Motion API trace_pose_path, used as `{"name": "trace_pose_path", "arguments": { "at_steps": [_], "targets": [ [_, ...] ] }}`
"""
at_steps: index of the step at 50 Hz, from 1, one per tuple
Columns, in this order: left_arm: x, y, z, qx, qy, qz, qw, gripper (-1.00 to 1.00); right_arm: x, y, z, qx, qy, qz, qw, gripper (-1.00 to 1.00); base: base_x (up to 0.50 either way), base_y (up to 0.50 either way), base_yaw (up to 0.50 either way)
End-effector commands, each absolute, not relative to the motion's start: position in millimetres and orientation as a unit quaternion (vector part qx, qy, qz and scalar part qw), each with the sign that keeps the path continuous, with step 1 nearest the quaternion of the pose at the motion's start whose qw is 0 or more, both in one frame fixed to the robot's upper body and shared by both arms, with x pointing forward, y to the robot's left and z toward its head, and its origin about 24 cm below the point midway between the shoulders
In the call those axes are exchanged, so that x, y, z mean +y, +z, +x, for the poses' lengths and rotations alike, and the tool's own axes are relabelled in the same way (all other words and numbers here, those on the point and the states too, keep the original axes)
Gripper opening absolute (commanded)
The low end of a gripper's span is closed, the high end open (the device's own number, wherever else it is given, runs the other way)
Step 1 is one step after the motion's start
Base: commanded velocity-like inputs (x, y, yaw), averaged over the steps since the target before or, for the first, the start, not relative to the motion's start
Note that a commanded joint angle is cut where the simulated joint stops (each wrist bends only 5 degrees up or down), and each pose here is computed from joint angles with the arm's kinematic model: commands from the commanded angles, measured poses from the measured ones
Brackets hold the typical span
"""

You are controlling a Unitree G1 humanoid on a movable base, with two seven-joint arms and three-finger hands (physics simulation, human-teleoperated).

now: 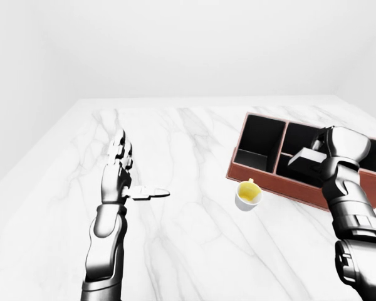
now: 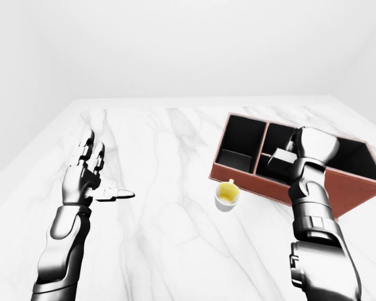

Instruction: Pick up the book and place it in the caddy.

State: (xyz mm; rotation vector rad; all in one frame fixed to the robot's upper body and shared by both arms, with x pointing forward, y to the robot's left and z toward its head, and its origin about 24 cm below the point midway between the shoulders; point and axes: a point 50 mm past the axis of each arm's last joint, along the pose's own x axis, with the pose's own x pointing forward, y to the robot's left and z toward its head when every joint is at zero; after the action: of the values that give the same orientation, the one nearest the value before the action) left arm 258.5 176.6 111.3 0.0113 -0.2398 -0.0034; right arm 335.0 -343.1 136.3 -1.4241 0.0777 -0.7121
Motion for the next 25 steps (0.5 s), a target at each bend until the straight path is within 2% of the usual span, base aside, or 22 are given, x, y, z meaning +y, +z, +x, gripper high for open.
{"name": "trace_pose_path", "arguments": {
  "at_steps": [1, 25],
  "targets": [
    [177, 111, 258, -0.119, -0.001, 0.005, 0.993, 1.0, -340, 142, 341, 0.02, -0.333, -0.649, 0.684, -1.0, 0.0, 0.0, 0.0],
    [176, 109, 258, -0.116, -0.001, 0.007, 0.993, 1.0, -336, 131, 351, 0.058, -0.308, -0.66, 0.683, -1.0, 0.0, 0.0, 0.0]
  ]
}}
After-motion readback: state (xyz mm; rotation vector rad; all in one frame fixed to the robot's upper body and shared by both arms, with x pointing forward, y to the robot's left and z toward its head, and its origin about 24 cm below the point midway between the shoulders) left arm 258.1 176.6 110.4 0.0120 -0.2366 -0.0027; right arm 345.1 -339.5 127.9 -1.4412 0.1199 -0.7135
